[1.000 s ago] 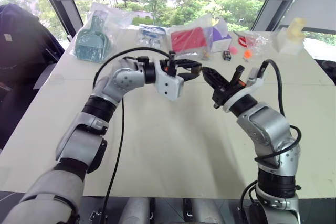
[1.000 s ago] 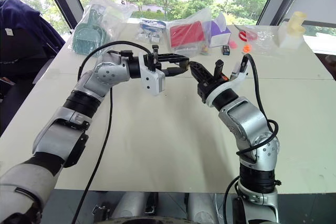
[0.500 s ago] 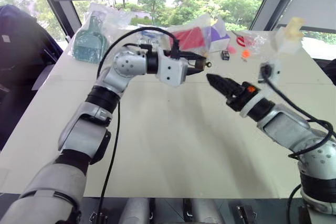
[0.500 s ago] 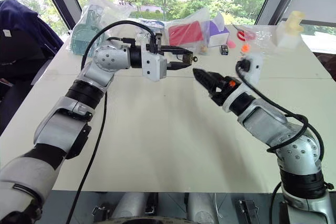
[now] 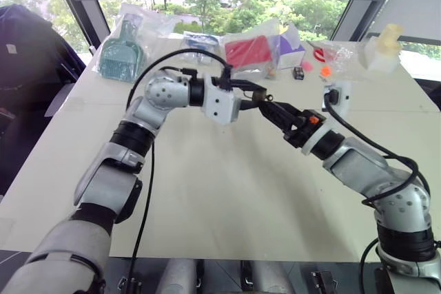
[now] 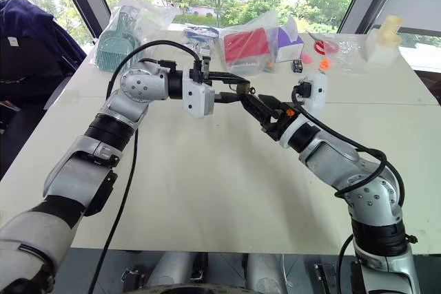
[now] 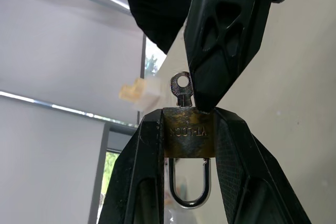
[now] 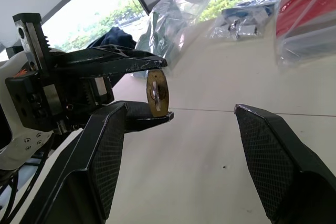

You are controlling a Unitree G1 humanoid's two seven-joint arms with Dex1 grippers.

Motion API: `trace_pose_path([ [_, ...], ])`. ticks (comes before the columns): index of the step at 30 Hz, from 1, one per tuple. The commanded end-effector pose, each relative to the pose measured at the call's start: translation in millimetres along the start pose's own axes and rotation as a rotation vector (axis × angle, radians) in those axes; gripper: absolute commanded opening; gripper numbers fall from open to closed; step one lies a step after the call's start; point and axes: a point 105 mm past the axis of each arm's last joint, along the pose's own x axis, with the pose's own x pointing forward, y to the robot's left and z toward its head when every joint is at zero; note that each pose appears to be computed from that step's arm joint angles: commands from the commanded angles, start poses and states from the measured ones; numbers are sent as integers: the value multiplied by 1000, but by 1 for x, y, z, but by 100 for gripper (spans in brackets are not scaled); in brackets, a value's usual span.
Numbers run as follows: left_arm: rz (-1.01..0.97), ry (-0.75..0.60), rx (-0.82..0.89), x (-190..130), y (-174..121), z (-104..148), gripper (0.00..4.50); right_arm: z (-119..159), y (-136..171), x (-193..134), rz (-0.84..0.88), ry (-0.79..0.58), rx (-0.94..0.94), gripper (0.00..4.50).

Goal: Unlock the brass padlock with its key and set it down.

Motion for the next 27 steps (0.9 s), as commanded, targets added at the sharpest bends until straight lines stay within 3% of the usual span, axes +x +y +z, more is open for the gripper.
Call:
trace_pose_path([
  [1, 38, -43, 16, 0, 8, 10, 70, 7, 9, 3, 41, -28, -9, 336],
  [4, 36, -42, 3, 0, 7, 10, 70, 4, 10, 6, 48, -22, -4, 336],
  [5, 35, -42, 3, -1, 6, 10, 70, 4, 11, 6, 48, -22, -2, 312],
  [7, 32, -43, 2, -1, 6, 10, 70, 3, 11, 8, 48, -24, 2, 251],
  [11, 31, -43, 0, -1, 5, 11, 70, 3, 12, 10, 52, -26, 8, 38],
  [12, 31, -42, -1, -1, 5, 11, 70, 3, 12, 10, 53, -26, 9, 2],
  [19, 9, -41, -11, -1, 2, 10, 70, 2, 11, 11, 46, -24, 16, 2],
  [26, 82, -37, -81, -5, 15, 7, 418, 2, 9, 11, 34, -25, 16, 0],
  [27, 108, -27, -142, -8, 18, 3, 448, 2, 9, 11, 30, -25, 14, 0],
])
